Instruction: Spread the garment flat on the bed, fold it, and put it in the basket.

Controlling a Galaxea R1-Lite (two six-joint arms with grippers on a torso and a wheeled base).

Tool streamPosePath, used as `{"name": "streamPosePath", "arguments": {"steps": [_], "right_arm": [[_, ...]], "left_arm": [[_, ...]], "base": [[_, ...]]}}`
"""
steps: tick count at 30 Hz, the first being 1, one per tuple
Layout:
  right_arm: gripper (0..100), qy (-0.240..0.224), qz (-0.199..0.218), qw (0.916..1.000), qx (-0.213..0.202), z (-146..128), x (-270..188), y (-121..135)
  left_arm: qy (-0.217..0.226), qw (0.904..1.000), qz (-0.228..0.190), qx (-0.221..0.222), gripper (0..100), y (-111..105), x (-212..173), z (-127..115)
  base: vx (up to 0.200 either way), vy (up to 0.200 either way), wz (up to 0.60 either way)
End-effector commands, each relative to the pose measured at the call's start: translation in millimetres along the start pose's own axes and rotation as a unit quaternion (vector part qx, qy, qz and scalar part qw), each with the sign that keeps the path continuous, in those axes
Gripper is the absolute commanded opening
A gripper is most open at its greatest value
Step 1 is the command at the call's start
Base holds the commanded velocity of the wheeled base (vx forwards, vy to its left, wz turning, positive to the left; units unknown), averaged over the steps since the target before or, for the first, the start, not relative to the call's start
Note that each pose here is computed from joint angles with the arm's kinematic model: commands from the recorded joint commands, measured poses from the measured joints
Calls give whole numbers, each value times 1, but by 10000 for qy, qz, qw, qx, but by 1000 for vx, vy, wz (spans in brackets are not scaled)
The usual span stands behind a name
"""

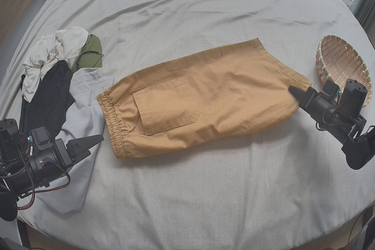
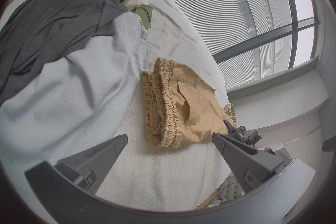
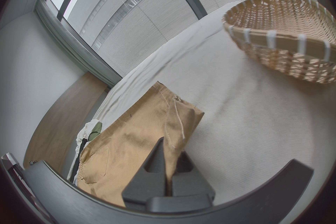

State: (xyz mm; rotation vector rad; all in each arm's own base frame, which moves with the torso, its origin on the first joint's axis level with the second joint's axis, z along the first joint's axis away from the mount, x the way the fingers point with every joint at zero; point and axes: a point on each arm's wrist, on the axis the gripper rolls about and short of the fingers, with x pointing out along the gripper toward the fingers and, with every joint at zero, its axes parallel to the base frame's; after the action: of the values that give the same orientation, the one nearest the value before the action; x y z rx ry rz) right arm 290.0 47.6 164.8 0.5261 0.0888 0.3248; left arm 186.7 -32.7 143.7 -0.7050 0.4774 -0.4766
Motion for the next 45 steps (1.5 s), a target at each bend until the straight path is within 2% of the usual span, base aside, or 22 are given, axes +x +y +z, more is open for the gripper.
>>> {"name": "streamPosePath", "arguments": {"steps": [1,5,11,12,16,22,30,45], "right_arm": [[0,-191,-270,9993,-146,13,-34,-6],[0,-162,-523,9982,-258,14,-43,-15],[0,-71,-563,9980,-280,9,-46,-17],[100,-36,-581,9978,-309,8,-47,-17],[100,-26,-618,9974,-379,6,-50,-20],[100,-351,-706,9959,-431,19,-77,-16],[100,-722,-639,9938,-548,28,-109,-5],[100,-577,-612,9953,-483,19,-119,-6]], "left_arm": [[198,9998,-88,15,100,-3,7,-5],[210,9996,-173,54,100,-7,13,-1],[397,9991,-130,47,100,-4,32,-2],[400,9991,-107,56,100,-3,36,-2],[375,9992,-83,85,100,2,49,-5],[281,9989,-301,235,100,3,75,-6],[282,9989,-210,309,100,-1,118,-14],[29,9976,-591,352,100,-8,138,-12]], "base": [[0,0,0],[0,0,0],[0,0,0],[0,0,0],[0,0,0],[0,0,0],[0,0,0],[0,0,0]]}}
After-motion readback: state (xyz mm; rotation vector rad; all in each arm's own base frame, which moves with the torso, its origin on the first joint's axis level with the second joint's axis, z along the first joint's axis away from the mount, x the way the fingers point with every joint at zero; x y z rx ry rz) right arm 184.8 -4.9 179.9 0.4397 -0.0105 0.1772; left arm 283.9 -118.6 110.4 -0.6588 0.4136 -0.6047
